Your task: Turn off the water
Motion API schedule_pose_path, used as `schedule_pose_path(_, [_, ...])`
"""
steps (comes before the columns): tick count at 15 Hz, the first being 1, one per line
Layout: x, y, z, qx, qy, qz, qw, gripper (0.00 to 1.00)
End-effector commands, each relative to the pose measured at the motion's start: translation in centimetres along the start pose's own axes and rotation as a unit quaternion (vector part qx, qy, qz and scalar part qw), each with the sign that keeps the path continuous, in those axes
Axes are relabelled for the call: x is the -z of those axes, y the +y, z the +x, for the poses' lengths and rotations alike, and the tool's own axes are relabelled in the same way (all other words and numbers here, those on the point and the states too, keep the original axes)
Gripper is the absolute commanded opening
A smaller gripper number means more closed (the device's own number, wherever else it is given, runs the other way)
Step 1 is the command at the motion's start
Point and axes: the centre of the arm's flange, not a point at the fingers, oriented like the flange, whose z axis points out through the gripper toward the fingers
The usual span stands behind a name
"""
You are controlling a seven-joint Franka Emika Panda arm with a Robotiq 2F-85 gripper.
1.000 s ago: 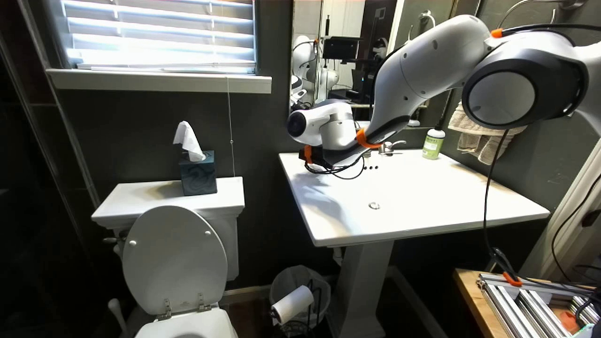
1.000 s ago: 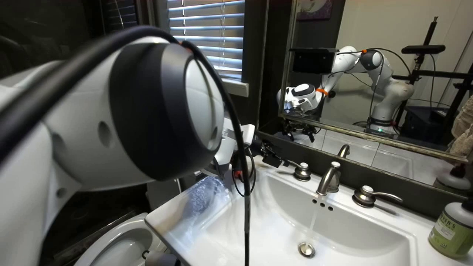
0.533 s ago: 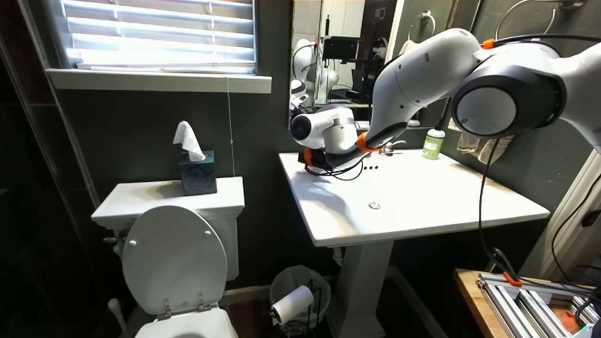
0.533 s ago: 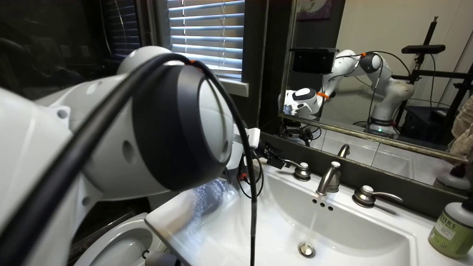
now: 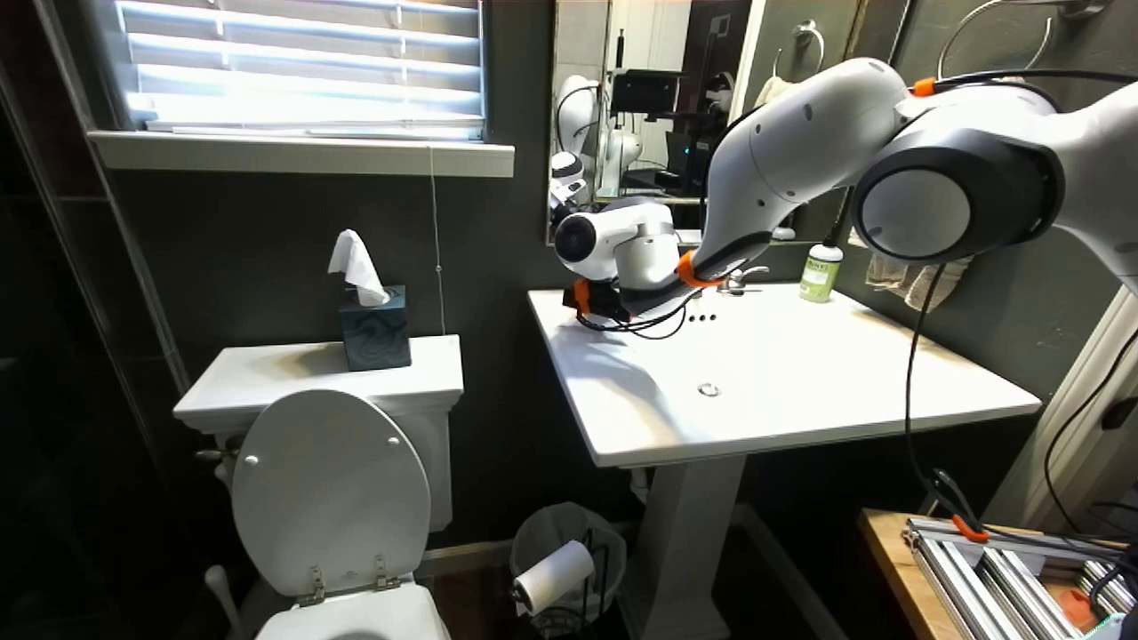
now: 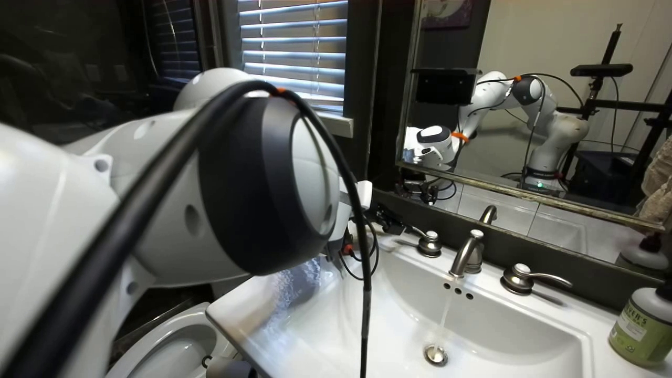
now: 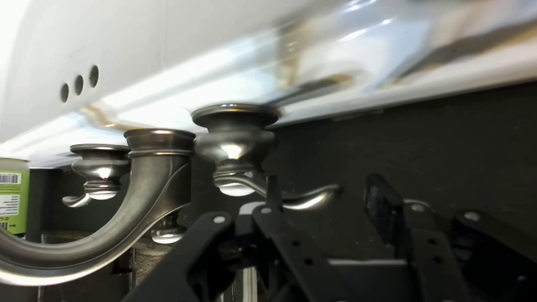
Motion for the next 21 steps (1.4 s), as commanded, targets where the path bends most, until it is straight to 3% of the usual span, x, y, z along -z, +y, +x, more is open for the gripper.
schedule_pose_path(1, [-0.4,-0.9,0.3,0.001,0.000,0.027,0.9996,0.35])
schedule_pose_path(3, [-0.3,-1.0,0.3,-0.002,0.000,0.030,0.9995,0.27])
schedule_pose_path(7, [-0.2,-1.0,0.3,-0.002,0.001,0.030,0.9995,0.27])
schedule_pose_path(9, [-0.2,-0.8,0.3,0.002,0.002,0.030,0.9996,0.64])
schedule_pose_path(14, [0.6,-1.2,0.1,0.000,-0.008,0.062,0.9980,0.97])
schedule_pose_path(18, [0.8,-1.0,-0.2,0.010,-0.004,0.067,0.9977,1.00])
schedule_pose_path(21, [0.8,-0.7,0.1,0.021,0.022,0.050,0.9983,1.00])
